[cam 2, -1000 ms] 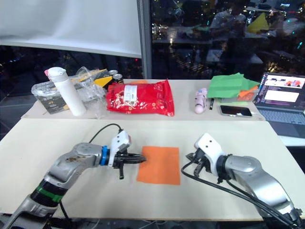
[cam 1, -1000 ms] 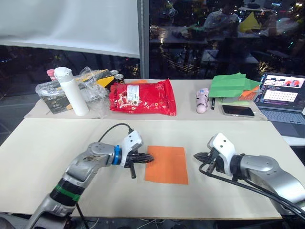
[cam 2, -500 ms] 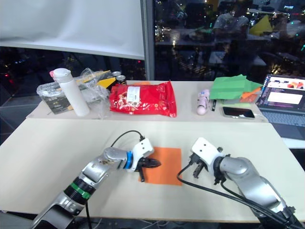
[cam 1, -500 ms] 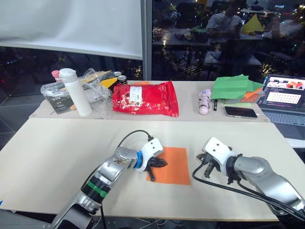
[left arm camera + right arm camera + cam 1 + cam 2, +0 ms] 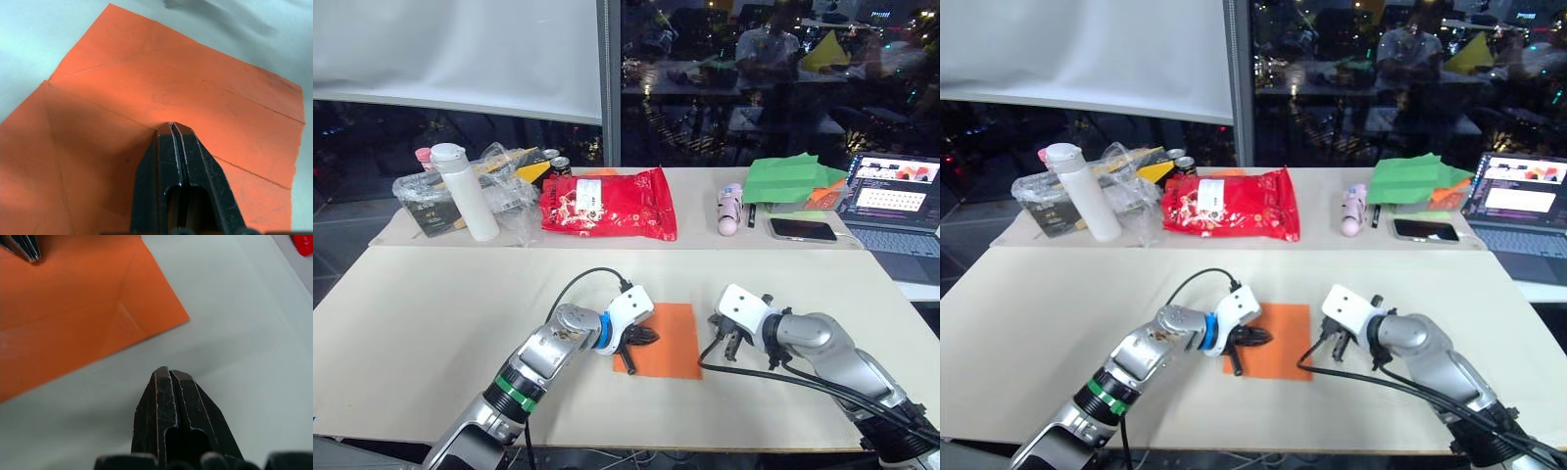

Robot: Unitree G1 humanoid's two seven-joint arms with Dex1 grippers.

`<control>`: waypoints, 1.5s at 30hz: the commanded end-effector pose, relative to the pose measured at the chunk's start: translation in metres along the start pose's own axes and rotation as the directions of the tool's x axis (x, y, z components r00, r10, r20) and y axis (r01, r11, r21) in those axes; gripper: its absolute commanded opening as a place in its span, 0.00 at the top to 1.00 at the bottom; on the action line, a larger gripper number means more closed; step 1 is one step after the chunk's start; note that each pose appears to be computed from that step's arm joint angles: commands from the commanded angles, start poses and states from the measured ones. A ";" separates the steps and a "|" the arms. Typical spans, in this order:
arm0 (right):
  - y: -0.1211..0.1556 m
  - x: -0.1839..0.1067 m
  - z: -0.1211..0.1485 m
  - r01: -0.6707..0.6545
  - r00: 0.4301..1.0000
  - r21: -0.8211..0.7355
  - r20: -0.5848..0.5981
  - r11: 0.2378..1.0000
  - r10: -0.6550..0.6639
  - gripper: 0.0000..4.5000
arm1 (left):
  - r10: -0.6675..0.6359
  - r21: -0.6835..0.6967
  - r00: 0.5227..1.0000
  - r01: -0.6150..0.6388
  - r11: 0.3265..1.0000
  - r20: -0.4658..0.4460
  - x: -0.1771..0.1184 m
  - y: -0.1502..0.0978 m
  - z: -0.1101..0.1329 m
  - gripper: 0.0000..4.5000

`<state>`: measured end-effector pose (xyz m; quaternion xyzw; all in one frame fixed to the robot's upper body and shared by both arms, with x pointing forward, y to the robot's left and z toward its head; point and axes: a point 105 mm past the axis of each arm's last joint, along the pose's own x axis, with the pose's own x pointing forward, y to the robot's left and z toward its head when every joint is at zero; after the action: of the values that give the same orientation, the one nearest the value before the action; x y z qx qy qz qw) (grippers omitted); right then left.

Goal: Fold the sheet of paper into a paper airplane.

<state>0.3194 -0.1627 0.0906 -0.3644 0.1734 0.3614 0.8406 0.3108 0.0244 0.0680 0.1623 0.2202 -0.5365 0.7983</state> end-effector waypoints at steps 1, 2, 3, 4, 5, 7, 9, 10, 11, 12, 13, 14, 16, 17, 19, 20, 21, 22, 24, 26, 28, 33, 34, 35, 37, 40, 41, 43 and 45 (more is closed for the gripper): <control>0.003 0.005 0.014 -0.030 0.999 -0.059 0.036 0.998 0.032 1.00 | 0.106 -0.061 0.993 -0.109 0.992 -0.060 -0.008 0.017 -0.022 1.00; 0.003 0.004 0.014 -0.033 0.999 -0.059 0.036 0.998 0.035 1.00 | 0.128 -0.067 0.990 -0.132 0.989 -0.054 -0.009 0.021 -0.021 1.00; 0.004 0.002 0.014 -0.046 0.998 -0.060 0.029 0.997 0.047 1.00 | 0.128 -0.083 0.991 -0.132 0.988 -0.049 -0.011 0.021 -0.022 1.00; 0.006 0.000 0.013 -0.057 0.998 -0.058 0.023 0.997 0.058 1.00 | 0.120 -0.095 0.992 -0.124 0.988 -0.047 -0.013 0.020 -0.023 1.00; 0.009 -0.004 0.012 -0.082 0.996 -0.053 0.014 0.995 0.083 1.00 | 0.095 -0.105 0.994 -0.100 0.989 -0.053 -0.015 0.016 -0.026 1.00; 0.015 -0.010 0.011 -0.128 0.992 -0.031 0.009 0.991 0.128 1.00 | 0.073 -0.118 0.995 -0.079 0.990 -0.062 -0.019 0.012 -0.031 1.00; 0.025 -0.015 0.011 -0.182 0.983 -0.007 0.011 0.983 0.182 1.00 | 0.067 -0.124 0.995 -0.075 0.989 -0.070 -0.020 0.011 -0.035 1.00; 0.030 -0.016 0.010 -0.205 0.979 -0.005 0.010 0.979 0.205 1.00 | 0.066 -0.125 0.995 -0.074 0.989 -0.073 -0.020 0.010 -0.037 1.00; 0.035 -0.017 0.009 -0.222 0.975 0.003 0.011 0.975 0.222 1.00 | 0.064 -0.124 0.995 -0.073 0.990 -0.079 -0.019 0.010 -0.039 1.00; 0.040 -0.018 0.008 -0.243 0.970 0.005 0.010 0.970 0.242 1.00 | 0.062 -0.115 0.994 -0.072 0.991 -0.090 -0.017 0.009 -0.041 1.00; 0.045 -0.020 0.008 -0.266 0.964 0.005 0.008 0.964 0.266 1.00 | 0.060 -0.102 0.993 -0.071 0.992 -0.101 -0.016 0.009 -0.043 1.00; 0.049 -0.021 0.009 -0.277 0.961 0.010 0.015 0.961 0.277 1.00 | 0.056 -0.098 0.993 -0.067 0.993 -0.105 -0.014 0.007 -0.044 1.00; 0.048 -0.021 0.010 -0.263 0.965 0.004 0.015 0.965 0.263 1.00 | 0.044 -0.106 0.995 -0.054 0.993 -0.094 -0.011 0.004 -0.043 1.00; 0.043 -0.020 0.009 -0.233 0.973 -0.011 0.001 0.972 0.233 1.00 | 0.042 -0.108 0.995 -0.052 0.993 -0.090 -0.009 0.004 -0.042 1.00; 0.029 -0.017 0.005 -0.165 0.986 -0.035 -0.026 0.986 0.164 1.00 | 0.042 -0.106 0.995 -0.052 0.993 -0.087 -0.008 0.003 -0.041 1.00; 0.019 -0.016 0.004 -0.120 0.992 -0.056 -0.040 0.991 0.118 1.00 | 0.043 -0.105 0.995 -0.052 0.993 -0.086 -0.007 0.004 -0.041 1.00; 0.010 -0.015 0.003 -0.092 0.995 -0.075 -0.050 0.993 0.088 1.00 | 0.044 -0.105 0.995 -0.053 0.993 -0.085 -0.007 0.004 -0.040 1.00; 0.006 -0.014 0.002 -0.076 0.996 -0.089 -0.055 0.993 0.071 1.00 | 0.045 -0.104 0.995 -0.053 0.993 -0.085 -0.007 0.004 -0.040 1.00; 0.003 -0.011 0.001 -0.086 0.995 -0.106 -0.064 0.991 0.079 1.00 | 0.044 -0.106 0.995 -0.053 0.993 -0.084 -0.007 0.005 -0.040 1.00; 0.001 -0.002 0.003 -0.107 0.993 -0.125 -0.059 0.986 0.100 1.00 | 0.027 -0.123 0.997 -0.036 0.992 -0.079 -0.006 0.002 -0.040 1.00; 0.000 0.006 0.004 -0.119 0.992 -0.143 -0.057 0.983 0.112 1.00 | 0.021 -0.128 0.997 -0.030 0.991 -0.075 -0.006 0.001 -0.039 1.00; -0.004 0.022 0.006 -0.128 0.992 -0.162 -0.035 0.979 0.124 1.00 | 0.051 -0.129 0.997 -0.059 0.990 -0.065 -0.004 0.007 -0.037 1.00; -0.004 0.024 0.007 -0.132 0.991 -0.165 -0.028 0.977 0.129 1.00 | 0.056 -0.131 0.997 -0.064 0.989 -0.062 -0.004 0.008 -0.036 1.00; -0.003 0.025 0.009 -0.138 0.990 -0.164 -0.018 0.977 0.137 1.00 | 0.059 -0.132 0.996 -0.066 0.989 -0.060 -0.003 0.008 -0.036 1.00; -0.001 0.026 0.014 -0.156 0.987 -0.159 0.005 0.975 0.158 1.00 | 0.063 -0.134 0.996 -0.071 0.988 -0.057 -0.003 0.009 -0.035 1.00; 0.000 0.025 0.022 -0.165 0.984 -0.141 0.050 0.976 0.173 1.00 | 0.070 -0.139 0.996 -0.078 0.987 -0.057 -0.004 0.009 -0.036 1.00; 0.000 0.025 0.026 -0.167 0.981 -0.124 0.074 0.978 0.177 1.00 | 0.073 -0.140 0.996 -0.080 0.987 -0.057 -0.005 0.010 -0.037 1.00; 0.000 0.024 0.035 -0.175 0.974 -0.075 0.136 0.982 0.183 1.00 | 0.077 -0.144 0.995 -0.085 0.986 -0.060 -0.006 0.010 -0.039 1.00; 0.000 0.023 0.044 -0.192 0.961 -0.026 0.198 0.981 0.193 1.00 | 0.082 -0.146 0.995 -0.091 0.985 -0.062 -0.007 0.011 -0.040 1.00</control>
<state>0.3336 -0.1203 0.0876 -0.3284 0.1519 0.4768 0.8011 0.3156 0.0436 0.0609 0.1227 0.2300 -0.4975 0.8274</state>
